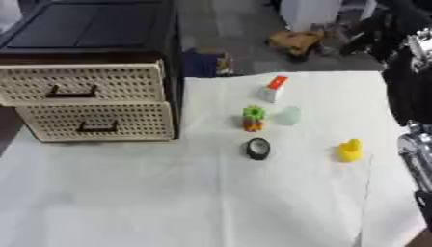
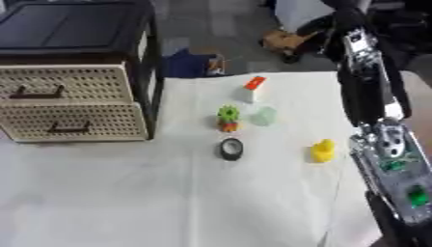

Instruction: Pick up objects from table and place into drawer.

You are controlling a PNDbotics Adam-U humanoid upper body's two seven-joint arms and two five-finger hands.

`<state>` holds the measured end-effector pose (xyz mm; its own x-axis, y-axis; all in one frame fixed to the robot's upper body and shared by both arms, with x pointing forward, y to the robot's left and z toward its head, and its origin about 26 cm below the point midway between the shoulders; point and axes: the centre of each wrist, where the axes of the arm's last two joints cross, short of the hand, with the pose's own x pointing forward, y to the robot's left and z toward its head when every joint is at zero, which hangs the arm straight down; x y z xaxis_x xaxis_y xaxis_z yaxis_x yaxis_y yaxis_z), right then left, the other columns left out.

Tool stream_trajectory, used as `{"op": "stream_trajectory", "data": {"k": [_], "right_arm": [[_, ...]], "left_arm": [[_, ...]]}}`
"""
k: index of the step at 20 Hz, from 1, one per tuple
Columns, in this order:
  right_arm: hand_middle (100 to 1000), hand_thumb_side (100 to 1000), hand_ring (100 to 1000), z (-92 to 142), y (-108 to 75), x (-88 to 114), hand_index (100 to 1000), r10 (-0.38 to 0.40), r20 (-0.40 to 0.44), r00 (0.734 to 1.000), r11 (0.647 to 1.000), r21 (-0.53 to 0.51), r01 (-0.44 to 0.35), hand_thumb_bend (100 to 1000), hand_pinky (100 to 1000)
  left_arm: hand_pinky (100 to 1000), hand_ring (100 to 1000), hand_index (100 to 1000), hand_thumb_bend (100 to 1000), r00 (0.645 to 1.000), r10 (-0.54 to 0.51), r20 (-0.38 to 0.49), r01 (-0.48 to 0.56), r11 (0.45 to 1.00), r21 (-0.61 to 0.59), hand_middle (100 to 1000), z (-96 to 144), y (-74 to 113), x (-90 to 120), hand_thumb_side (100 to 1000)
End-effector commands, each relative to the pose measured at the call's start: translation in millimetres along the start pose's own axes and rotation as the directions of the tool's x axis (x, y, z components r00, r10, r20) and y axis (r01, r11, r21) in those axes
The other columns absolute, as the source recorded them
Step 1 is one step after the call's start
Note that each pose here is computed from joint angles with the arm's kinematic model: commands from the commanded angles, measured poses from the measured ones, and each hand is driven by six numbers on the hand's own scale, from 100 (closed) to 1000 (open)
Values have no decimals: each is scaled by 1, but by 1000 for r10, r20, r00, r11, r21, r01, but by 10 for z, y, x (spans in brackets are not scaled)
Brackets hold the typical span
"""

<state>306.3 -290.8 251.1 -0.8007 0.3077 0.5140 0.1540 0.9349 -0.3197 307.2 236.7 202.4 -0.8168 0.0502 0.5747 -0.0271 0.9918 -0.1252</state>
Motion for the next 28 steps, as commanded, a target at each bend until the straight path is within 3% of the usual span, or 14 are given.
{"op": "stream_trajectory", "data": {"k": [1, 7, 12, 28], "right_arm": [[599, 1000, 542, -51, -49, 84, 934, 20, 34, 999, 1000, -2, -20, 100, 643], [600, 1000, 543, -63, -94, 94, 933, 44, 44, 998, 999, -11, -44, 100, 644], [600, 1000, 544, -83, -160, 112, 932, 79, 57, 995, 997, -25, -77, 100, 645], [602, 1000, 545, -85, -370, 141, 926, 176, 79, 981, 981, -100, -167, 100, 649]], "left_arm": [[361, 455, 748, 100, 995, -63, 82, 66, 997, -33, 542, -105, 101, 101, 1000], [360, 458, 759, 100, 960, -205, 191, 222, 972, -72, 550, -225, 295, 197, 1000], [361, 458, 767, 100, 911, -310, 272, 344, 935, -87, 551, -311, 447, 285, 1000], [368, 466, 793, 100, 760, -512, 400, 618, 760, -202, 557, -467, 796, 524, 958]]}}
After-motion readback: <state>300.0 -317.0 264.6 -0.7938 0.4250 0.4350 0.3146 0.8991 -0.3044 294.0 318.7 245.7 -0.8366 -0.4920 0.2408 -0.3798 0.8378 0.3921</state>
